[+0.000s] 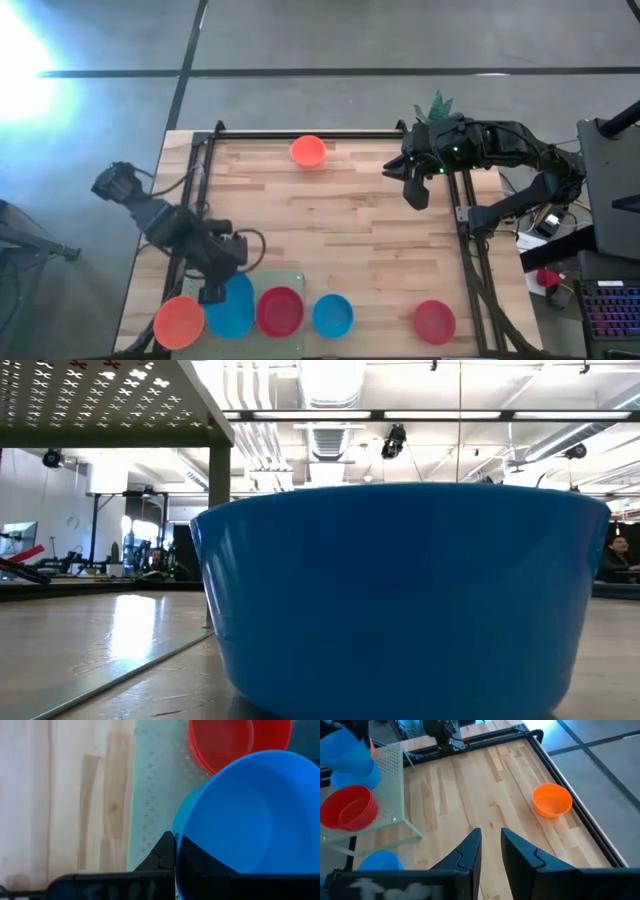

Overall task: Pick & Place Mini bowls
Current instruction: Stack the top blue bowl on the blue bowl on the shelf

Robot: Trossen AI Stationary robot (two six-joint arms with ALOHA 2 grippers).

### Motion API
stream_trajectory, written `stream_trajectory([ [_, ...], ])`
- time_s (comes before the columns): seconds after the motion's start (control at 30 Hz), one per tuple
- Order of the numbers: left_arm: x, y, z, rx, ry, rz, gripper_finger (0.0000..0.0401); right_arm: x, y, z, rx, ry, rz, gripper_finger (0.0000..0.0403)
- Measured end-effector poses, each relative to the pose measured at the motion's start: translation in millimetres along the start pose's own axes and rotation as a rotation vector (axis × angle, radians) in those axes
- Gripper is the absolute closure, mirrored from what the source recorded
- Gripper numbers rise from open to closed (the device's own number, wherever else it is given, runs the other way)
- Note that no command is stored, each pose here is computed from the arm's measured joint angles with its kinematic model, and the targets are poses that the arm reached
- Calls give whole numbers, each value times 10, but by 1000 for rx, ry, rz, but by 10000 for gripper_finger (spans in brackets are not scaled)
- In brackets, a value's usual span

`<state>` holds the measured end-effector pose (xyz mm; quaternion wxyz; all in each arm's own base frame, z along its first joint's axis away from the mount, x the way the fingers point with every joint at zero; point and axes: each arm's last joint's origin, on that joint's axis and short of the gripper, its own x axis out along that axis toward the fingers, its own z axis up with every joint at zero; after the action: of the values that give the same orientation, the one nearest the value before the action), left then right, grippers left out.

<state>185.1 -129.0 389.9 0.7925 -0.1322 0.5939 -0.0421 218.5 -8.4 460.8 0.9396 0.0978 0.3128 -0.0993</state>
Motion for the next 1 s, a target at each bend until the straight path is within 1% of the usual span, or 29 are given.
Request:
stream_trajectory([
  [0.27,215,-145,69,20,69,-4,401,-1,0,-1,0,1,0,335],
  [0.47,309,-216,68,33,128,-21,401,-1,-1,-2,0,2,0,335],
  [0.77,434,-245,90,33,156,-3,401,-1,-1,-3,-1,3,0,335],
  [1.0,534,-214,55,-25,189,22,396,-1,-1,-4,-4,4,0,335],
])
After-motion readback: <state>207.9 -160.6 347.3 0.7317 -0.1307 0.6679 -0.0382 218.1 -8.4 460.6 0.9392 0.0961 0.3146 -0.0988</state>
